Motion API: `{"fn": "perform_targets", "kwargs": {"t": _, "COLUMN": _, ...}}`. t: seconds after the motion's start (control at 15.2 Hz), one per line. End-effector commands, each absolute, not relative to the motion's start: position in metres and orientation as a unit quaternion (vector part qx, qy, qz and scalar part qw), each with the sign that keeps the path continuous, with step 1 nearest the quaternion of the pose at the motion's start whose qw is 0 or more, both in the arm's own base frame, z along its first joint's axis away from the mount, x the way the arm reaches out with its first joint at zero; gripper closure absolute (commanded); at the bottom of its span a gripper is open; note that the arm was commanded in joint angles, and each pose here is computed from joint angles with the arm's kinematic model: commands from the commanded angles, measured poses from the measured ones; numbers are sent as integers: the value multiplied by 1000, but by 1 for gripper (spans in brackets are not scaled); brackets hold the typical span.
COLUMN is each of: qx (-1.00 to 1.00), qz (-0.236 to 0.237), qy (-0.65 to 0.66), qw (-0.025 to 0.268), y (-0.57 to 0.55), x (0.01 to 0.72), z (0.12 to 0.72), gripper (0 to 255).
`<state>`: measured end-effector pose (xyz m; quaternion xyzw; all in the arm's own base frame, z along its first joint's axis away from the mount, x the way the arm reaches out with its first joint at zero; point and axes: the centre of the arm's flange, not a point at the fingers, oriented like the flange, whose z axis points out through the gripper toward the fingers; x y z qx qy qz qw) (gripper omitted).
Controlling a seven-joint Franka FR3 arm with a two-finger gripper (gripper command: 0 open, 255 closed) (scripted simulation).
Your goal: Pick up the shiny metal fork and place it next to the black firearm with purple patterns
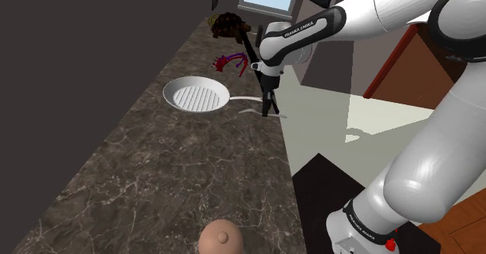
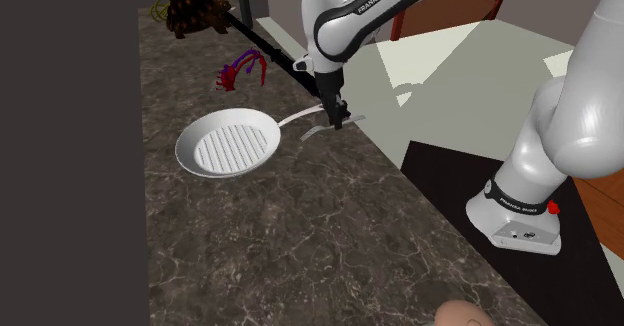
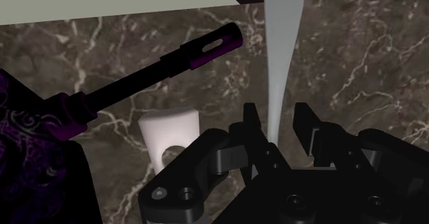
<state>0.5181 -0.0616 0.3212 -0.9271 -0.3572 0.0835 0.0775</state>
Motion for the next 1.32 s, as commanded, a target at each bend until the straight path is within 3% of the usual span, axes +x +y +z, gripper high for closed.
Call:
{"fn": "perform_targets", "kwargs": {"t": 0.0, "qx": -927, "qz": 83, "qy": -357, "qw": 77, "y": -62, "x": 518, "z": 321, "gripper": 255}}
{"fn": "perform_targets", "kwargs": {"t": 0.13, "qx": -927, "qz": 83, "qy": -357, "qw": 77, "y": -62, "x": 518, "z": 321, "gripper": 255}}
{"fn": "perform_targets", "kwargs": {"t": 0.2, "qx": -927, "qz": 83, "qy": -357, "qw": 77, "y": -62, "x": 518, "z": 321, "gripper": 0}}
{"fn": "perform_targets", "kwargs": {"t": 0.53, "qx": -927, "qz": 83, "qy": -357, "qw": 77, "y": -62, "x": 518, "z": 321, "gripper": 0}}
{"fn": "perform_targets", "kwargs": {"t": 0.79, "qx": -927, "qz": 83, "qy": -357, "qw": 77, "y": -66, "x": 529, "z": 370, "gripper": 0}}
{"fn": "perform_targets", "kwargs": {"t": 1.25, "qx": -927, "qz": 83, "qy": -357, "qw": 77, "y": -66, "x": 529, "z": 370, "gripper": 0}}
